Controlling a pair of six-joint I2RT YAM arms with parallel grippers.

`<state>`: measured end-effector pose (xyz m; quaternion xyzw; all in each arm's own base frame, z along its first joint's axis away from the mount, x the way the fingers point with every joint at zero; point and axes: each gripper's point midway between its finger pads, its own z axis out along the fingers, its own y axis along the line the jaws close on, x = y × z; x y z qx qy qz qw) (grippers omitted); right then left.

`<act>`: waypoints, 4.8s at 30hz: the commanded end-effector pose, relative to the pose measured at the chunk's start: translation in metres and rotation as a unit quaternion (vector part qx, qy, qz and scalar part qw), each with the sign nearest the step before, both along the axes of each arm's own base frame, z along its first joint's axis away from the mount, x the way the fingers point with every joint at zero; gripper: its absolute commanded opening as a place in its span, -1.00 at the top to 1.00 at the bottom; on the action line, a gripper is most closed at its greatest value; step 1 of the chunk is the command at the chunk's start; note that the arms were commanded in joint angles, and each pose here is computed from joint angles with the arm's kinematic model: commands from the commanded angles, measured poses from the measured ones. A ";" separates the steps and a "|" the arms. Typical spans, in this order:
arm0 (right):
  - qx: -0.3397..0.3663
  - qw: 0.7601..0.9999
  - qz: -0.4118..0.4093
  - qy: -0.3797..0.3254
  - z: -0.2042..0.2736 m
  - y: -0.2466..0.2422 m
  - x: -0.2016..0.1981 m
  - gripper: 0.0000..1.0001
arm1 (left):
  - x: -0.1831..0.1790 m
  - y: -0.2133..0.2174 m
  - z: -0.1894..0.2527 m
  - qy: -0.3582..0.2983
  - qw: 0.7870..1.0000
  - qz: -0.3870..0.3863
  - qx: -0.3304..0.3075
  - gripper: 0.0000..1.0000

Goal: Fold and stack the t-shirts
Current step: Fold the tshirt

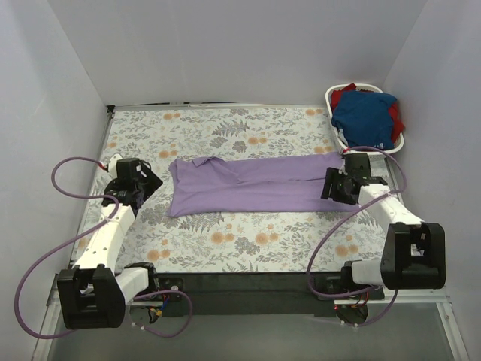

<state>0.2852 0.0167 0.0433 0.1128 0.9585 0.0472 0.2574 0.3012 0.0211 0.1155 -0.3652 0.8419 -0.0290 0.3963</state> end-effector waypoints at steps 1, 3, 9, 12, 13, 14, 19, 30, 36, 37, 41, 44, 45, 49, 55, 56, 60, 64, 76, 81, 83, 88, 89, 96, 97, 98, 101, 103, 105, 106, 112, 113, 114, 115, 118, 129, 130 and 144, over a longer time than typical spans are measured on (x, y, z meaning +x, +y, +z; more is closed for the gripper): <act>0.047 0.985 0.134 -0.093 0.056 0.069 0.030 -0.38 | 0.009 -0.016 0.006 -0.020 0.999 -0.041 -0.015 -0.37; 0.075 0.968 0.191 -0.143 0.080 0.106 0.044 -0.35 | 0.015 -0.029 0.007 -0.023 0.996 -0.071 -0.039 -0.37; 0.177 0.899 0.328 -0.232 0.126 0.210 0.072 -0.07 | 0.043 -0.075 0.007 0.001 0.985 -0.135 -0.110 -0.36; 0.215 0.874 0.370 -0.230 0.123 0.255 0.084 0.00 | 0.063 -0.090 0.004 0.016 0.981 -0.142 -0.133 -0.32; 0.223 0.875 0.374 -0.210 0.106 0.264 0.090 0.02 | 0.067 -0.095 0.004 0.017 0.980 -0.148 -0.132 -0.31; 0.230 0.874 0.377 -0.202 0.101 0.272 0.092 0.03 | 0.072 -0.097 0.006 0.016 0.980 -0.150 -0.129 -0.30; 0.247 0.867 0.393 -0.180 0.075 0.311 0.112 0.05 | 0.084 -0.102 -0.006 0.017 0.981 -0.163 -0.102 -0.29; 0.279 0.853 0.409 -0.167 0.039 0.358 0.139 0.16 | 0.079 -0.101 -0.026 0.027 0.981 -0.174 -0.086 -0.29; 0.289 0.838 0.429 -0.173 0.034 0.383 0.146 0.16 | 0.079 -0.104 -0.027 0.029 0.979 -0.178 -0.092 -0.29; 0.291 0.837 0.431 -0.171 0.033 0.386 0.146 0.17 | 0.079 -0.104 -0.027 0.030 0.979 -0.179 -0.091 -0.29; 0.294 0.836 0.434 -0.165 0.026 0.393 0.146 0.18 | 0.078 -0.106 -0.025 0.028 0.979 -0.180 -0.096 -0.29; 0.287 0.842 0.428 -0.162 0.017 0.393 0.148 0.21 | 0.078 -0.106 -0.025 0.027 0.979 -0.180 -0.096 -0.29; 0.284 0.845 0.425 -0.160 0.013 0.393 0.149 0.22 | 0.078 -0.107 -0.025 0.027 0.978 -0.181 -0.097 -0.29; 0.280 0.846 0.423 -0.162 0.011 0.394 0.152 0.23 | 0.077 -0.107 -0.025 0.027 0.978 -0.183 -0.095 -0.29; 0.278 0.841 0.430 -0.174 0.022 0.393 0.153 0.67 | 0.077 -0.108 -0.024 0.026 0.978 -0.184 -0.093 -0.29; 0.274 0.839 0.435 -0.179 0.024 0.393 0.153 0.76 | 0.077 -0.108 -0.024 0.026 0.978 -0.183 -0.093 -0.29; 0.258 0.826 0.456 -0.210 0.050 0.391 0.152 0.97 | 0.077 -0.109 -0.024 0.027 0.978 -0.185 -0.094 -0.29; 0.217 0.822 0.475 -0.226 0.062 0.388 0.153 0.97 | 0.077 -0.109 -0.024 0.027 0.978 -0.185 -0.094 -0.29; 0.006 0.845 0.478 -0.241 0.062 0.375 0.173 0.86 | 0.077 -0.108 -0.023 0.025 0.979 -0.183 -0.092 -0.29; -0.003 0.866 0.443 -0.231 0.059 0.363 0.176 0.24 | 0.077 -0.106 -0.024 0.027 0.979 -0.179 -0.089 -0.29; 0.031 0.873 0.436 -0.218 0.059 0.357 0.173 0.24 | 0.077 -0.107 -0.024 0.026 0.980 -0.178 -0.090 -0.29; 0.160 0.861 0.443 -0.194 0.065 0.355 0.160 0.27 | 0.087 -0.102 -0.024 0.030 0.982 -0.168 -0.076 -0.29; 0.178 0.861 0.436 -0.193 0.067 0.350 0.161 0.28 | 0.091 -0.102 -0.023 0.031 0.982 -0.170 -0.074 -0.29; 0.262 0.852 0.420 -0.169 0.054 0.352 0.155 0.40 | 0.153 -0.121 -0.020 0.037 0.972 -0.221 -0.074 -0.28; 0.267 0.853 0.418 -0.163 0.050 0.351 0.154 0.40 | 0.157 -0.123 -0.035 0.058 0.968 -0.229 -0.079 -0.26; 0.271 0.853 0.417 -0.160 0.045 0.352 0.155 0.40 | 0.162 -0.125 -0.040 0.063 0.967 -0.233 -0.079 -0.26; 0.275 0.853 0.417 -0.150 0.036 0.353 0.154 0.41 | 0.177 -0.127 -0.051 0.070 0.964 -0.246 -0.072 -0.24; 0.271 0.859 0.411 -0.143 0.027 0.351 0.154 0.41 | 0.187 -0.128 -0.052 0.067 0.963 -0.252 -0.065 -0.22; 0.263 0.864 0.404 -0.143 0.022 0.348 0.156 0.40 | 0.191 -0.130 -0.064 0.076 0.961 -0.257 -0.067 -0.22; 0.253 0.871 0.395 -0.146 0.020 0.344 0.159 0.40 | 0.194 -0.131 -0.065 0.076 0.960 -0.259 -0.068 -0.22; 0.235 0.882 0.378 -0.155 0.014 0.332 0.162 0.37 | 0.206 -0.137 -0.072 0.069 0.957 -0.270 -0.074 -0.22; 0.234 0.882 0.378 -0.156 0.013 0.332 0.161 0.36 | 0.207 -0.139 -0.072 0.067 0.956 -0.275 -0.076 -0.22; 0.234 0.883 0.376 -0.156 0.013 0.331 0.161 0.35 | 0.207 -0.141 -0.073 0.066 0.955 -0.278 -0.078 -0.22; 0.231 0.884 0.374 -0.158 0.013 0.330 0.162 0.35 | 0.206 -0.145 -0.075 0.066 0.953 -0.284 -0.081 -0.22; 0.227 0.888 0.366 -0.162 0.012 0.328 0.165 0.33 | 0.204 -0.154 -0.079 0.071 0.949 -0.297 -0.079 -0.22; 0.253 0.885 0.361 -0.150 0.002 0.336 0.170 0.31 | 0.202 -0.154 -0.086 0.078 0.951 -0.292 -0.062 -0.19; 0.255 0.886 0.360 -0.144 -0.003 0.336 0.170 0.31 | 0.202 -0.154 -0.087 0.080 0.951 -0.292 -0.060 -0.17; 0.257 0.883 0.365 -0.146 -0.003 0.336 0.167 0.97 | 0.206 -0.152 -0.103 0.101 0.954 -0.282 -0.037 0.03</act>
